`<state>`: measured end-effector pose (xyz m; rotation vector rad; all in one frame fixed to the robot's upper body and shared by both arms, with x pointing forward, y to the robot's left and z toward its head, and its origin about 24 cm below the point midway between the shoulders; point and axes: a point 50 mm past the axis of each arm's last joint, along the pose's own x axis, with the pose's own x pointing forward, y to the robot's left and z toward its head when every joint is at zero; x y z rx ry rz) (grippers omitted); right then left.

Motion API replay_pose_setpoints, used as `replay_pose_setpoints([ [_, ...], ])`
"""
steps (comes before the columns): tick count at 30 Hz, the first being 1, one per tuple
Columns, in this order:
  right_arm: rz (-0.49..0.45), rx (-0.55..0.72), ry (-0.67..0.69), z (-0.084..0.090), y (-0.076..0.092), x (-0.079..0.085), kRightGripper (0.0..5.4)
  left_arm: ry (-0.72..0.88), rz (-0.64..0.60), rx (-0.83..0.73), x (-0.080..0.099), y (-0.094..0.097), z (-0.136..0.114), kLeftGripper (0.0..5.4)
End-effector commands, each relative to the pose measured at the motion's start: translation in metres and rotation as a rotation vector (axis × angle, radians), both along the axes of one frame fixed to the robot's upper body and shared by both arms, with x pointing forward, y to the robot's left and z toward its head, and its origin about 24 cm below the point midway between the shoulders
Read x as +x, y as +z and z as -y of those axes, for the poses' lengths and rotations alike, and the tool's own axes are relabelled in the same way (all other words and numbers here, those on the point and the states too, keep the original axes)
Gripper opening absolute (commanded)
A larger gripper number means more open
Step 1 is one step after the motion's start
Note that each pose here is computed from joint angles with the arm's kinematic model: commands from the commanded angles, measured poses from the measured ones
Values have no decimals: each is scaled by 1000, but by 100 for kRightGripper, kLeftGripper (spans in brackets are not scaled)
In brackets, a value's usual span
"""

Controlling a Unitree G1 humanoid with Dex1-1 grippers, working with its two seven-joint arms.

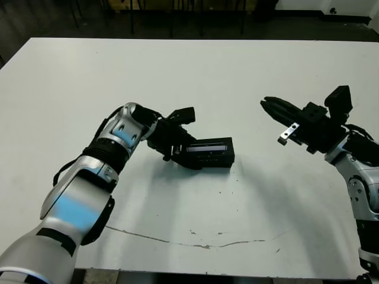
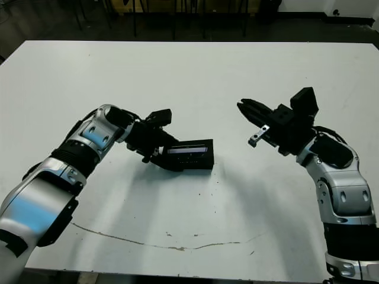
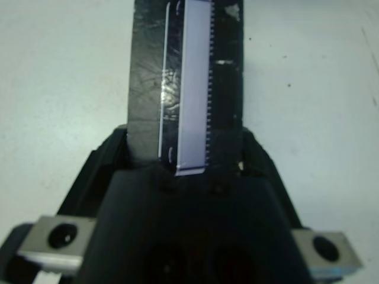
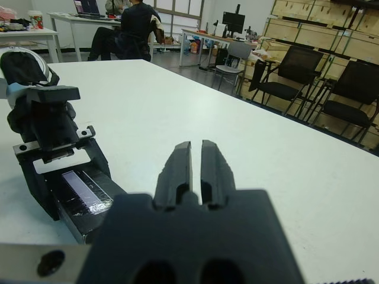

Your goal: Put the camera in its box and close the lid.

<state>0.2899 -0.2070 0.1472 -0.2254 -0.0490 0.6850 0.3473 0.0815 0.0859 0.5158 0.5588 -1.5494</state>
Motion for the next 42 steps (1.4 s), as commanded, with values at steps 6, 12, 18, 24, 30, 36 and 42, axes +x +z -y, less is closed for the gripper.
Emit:
replay_pose_setpoints([
  [6,-40,-29,-31,5,-4,-4,0,-9,-90,23,-16,-34,17,282],
  [12,-42,-10,-21,3,-3,-4,0,24,-110,80,-18,-47,15,282],
  [18,-42,-10,-21,2,-3,-5,0,20,-91,137,-18,-51,16,282],
  [24,-35,-14,-17,2,-3,-6,0,-35,-38,230,-17,-47,14,282],
  [30,-39,-1,-10,0,-2,-6,0,-59,-35,297,-19,-46,8,300],
  [36,-41,3,-13,1,-1,-7,0,-99,23,326,-20,-48,-4,406],
  [42,-51,13,-8,0,-1,-8,0,-84,53,309,-21,-52,-17,502],
])
